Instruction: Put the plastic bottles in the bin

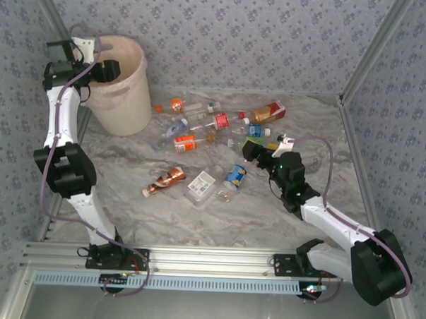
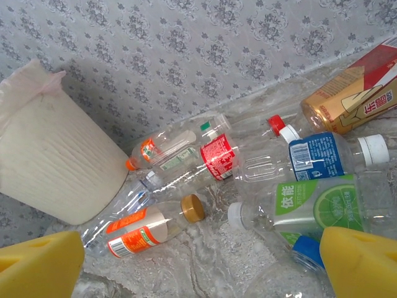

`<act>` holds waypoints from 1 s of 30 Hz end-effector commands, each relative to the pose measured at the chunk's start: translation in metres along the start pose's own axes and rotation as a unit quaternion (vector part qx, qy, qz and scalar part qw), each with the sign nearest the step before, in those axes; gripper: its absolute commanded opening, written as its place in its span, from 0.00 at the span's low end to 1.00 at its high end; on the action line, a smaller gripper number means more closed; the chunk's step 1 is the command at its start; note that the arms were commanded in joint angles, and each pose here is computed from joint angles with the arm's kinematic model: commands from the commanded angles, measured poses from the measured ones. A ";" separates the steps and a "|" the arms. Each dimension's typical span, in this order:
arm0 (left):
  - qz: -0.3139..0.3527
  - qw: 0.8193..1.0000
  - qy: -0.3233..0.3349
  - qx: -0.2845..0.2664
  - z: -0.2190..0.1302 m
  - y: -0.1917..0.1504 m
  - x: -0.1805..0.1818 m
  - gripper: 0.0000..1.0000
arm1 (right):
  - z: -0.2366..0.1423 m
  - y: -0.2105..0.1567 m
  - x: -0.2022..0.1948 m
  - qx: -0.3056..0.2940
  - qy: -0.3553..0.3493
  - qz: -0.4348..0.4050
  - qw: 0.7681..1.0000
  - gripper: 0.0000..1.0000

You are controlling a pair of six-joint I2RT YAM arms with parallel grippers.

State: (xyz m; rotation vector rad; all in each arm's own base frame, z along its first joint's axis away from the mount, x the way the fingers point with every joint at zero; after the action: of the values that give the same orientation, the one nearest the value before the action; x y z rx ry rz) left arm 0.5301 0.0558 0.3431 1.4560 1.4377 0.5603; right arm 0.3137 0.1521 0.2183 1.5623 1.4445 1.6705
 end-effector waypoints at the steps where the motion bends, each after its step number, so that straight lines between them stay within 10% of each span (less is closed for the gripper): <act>1: 0.001 1.000 -0.020 -0.016 -0.006 0.013 -0.010 0.75 | 0.002 0.010 0.010 -0.007 0.014 0.008 1.000 1.00; 16: 0.007 0.998 0.027 -0.050 -0.024 0.037 -0.050 0.97 | 0.010 -0.022 -0.021 0.098 -0.103 0.040 0.989 1.00; 30: -0.012 0.993 0.039 -0.114 -0.062 0.063 -0.096 0.98 | 0.012 -0.040 -0.033 0.132 -0.131 0.058 0.981 1.00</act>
State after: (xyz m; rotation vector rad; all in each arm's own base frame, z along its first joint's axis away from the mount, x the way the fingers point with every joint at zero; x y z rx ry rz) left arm 0.5104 -0.0035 0.4109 1.3503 1.4358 0.7073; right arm 0.3176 0.1443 0.1651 1.9347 1.5289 1.3228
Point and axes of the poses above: each hand's point on the last joint's axis, 136 mm out from that joint toward the fingers, its own z axis out along the fingers, its own x axis along the line the jaws close on, y = z × x, the point moved 3 cm from there along -z, back along the fingers, and after that the axes turned 6 degrees about -z, right-handed, at the moved point
